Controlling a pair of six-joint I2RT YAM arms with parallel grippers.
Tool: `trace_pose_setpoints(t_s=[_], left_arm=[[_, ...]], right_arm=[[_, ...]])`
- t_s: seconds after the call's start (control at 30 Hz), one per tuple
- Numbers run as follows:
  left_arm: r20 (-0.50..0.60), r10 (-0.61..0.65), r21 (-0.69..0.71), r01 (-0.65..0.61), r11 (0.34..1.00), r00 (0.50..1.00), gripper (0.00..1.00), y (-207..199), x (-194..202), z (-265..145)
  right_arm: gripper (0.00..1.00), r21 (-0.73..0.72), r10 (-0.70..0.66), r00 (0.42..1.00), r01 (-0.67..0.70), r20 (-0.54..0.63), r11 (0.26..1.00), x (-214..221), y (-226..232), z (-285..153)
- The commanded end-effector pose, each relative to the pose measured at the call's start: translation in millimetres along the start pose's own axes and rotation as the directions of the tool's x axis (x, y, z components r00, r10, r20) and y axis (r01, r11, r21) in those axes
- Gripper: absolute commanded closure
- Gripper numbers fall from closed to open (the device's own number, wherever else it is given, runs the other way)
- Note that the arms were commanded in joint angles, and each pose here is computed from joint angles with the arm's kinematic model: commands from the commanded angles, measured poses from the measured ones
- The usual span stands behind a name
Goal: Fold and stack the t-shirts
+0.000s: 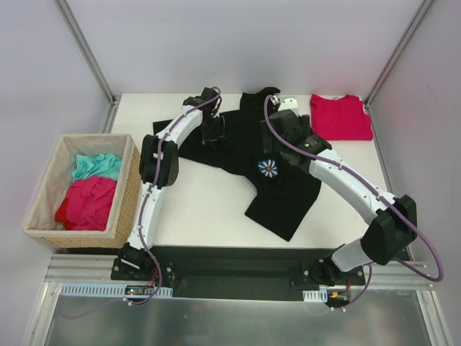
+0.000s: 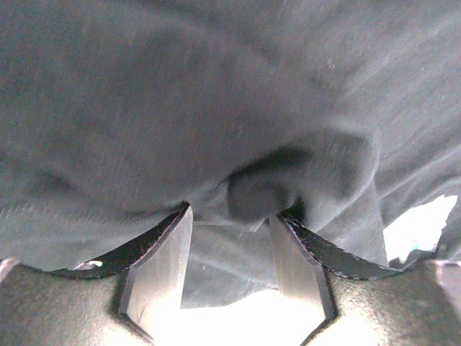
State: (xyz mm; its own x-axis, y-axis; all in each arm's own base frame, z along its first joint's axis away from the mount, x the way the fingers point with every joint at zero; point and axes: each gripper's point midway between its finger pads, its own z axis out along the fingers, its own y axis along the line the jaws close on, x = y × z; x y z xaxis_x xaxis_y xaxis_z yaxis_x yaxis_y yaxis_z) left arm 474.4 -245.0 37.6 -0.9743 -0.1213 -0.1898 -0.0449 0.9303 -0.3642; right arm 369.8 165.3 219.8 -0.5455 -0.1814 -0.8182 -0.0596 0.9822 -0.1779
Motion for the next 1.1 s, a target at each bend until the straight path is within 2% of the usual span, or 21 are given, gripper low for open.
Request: trace_pose_setpoints(t_s=[0.0, 0.33, 0.83, 0.97, 1.0, 1.07], left_arm=[[0.074, 0.019, -0.027, -0.017, 1.0, 0.997, 0.56, -3, -7, -47], [0.027, -0.019, -0.045, 0.02, 0.999, 0.999, 0.59, 10, -1, -28], [0.019, -0.039, 0.033, 0.038, 0.999, 0.999, 0.57, -6, -16, -2], [0.013, -0.041, 0.026, 0.041, 0.999, 0.999, 0.63, -3, -15, 1], [0.01, -0.042, 0.025, 0.042, 0.999, 0.999, 0.69, -2, -14, 2], [0.007, -0.043, 0.025, 0.043, 0.999, 0.999, 0.76, -2, -14, 3]], right_arm=[[0.03, -0.003, 0.022, 0.999, -0.022, 0.045, 1.0, -14, -1, -10], [0.03, 0.001, 0.017, 0.999, -0.017, 0.049, 1.0, -15, -1, -11], [0.03, 0.01, 0.019, 0.998, -0.02, 0.059, 1.0, -16, -5, -14], [0.03, 0.012, 0.018, 0.998, -0.018, 0.056, 1.0, -15, -5, -14], [0.03, 0.012, 0.017, 0.998, -0.018, 0.055, 1.0, -14, -5, -14], [0.04, 0.014, 0.018, 0.998, -0.019, 0.055, 1.0, -14, -5, -14]])
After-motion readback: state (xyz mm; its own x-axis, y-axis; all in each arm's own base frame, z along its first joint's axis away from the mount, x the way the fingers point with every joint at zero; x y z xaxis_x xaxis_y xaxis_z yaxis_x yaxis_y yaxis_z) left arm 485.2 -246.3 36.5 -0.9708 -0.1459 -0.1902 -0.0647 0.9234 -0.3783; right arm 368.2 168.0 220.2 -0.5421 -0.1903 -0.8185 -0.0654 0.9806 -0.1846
